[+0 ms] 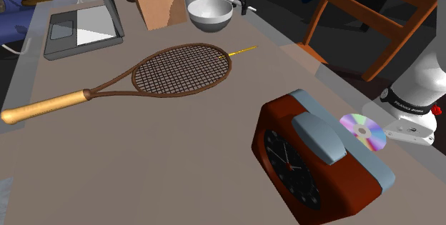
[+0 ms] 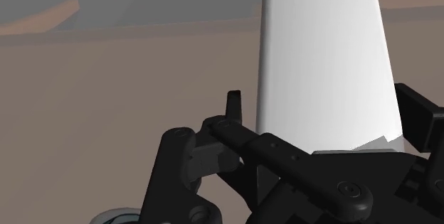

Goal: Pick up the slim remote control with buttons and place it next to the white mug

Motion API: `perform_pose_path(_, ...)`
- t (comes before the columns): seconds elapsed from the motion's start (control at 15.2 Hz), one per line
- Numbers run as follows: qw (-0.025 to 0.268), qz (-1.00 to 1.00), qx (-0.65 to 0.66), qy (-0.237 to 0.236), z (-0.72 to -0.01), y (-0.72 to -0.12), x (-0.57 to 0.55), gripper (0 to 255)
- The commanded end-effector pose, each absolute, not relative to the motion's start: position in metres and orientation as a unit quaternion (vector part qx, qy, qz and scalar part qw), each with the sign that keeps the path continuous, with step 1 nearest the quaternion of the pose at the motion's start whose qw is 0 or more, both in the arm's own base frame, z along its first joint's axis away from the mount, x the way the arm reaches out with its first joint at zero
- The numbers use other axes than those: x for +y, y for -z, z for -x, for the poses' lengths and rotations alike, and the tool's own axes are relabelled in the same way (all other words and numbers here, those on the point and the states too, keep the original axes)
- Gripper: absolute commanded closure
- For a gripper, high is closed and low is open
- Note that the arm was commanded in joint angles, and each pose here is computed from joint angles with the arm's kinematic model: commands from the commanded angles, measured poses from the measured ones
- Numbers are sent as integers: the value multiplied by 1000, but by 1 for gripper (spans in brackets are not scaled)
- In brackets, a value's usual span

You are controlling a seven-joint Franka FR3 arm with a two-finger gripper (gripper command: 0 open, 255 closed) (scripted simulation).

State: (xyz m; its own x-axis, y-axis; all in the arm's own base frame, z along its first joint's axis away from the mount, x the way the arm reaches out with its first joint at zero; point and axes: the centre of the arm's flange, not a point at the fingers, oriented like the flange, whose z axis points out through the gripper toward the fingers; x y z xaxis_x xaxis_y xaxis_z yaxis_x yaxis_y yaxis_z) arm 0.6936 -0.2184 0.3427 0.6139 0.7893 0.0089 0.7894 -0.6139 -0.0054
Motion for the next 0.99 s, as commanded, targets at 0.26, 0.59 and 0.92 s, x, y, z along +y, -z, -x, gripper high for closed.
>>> perform_pose_path(0.26,5,898,-439,2,-693,-367,-217,0)
perform_pose_path(0.59,5,898,-439,2,-693,-390,-217,0)
perform_pose_path(0.92,5,898,-439,2,-693,-390,-217,0)
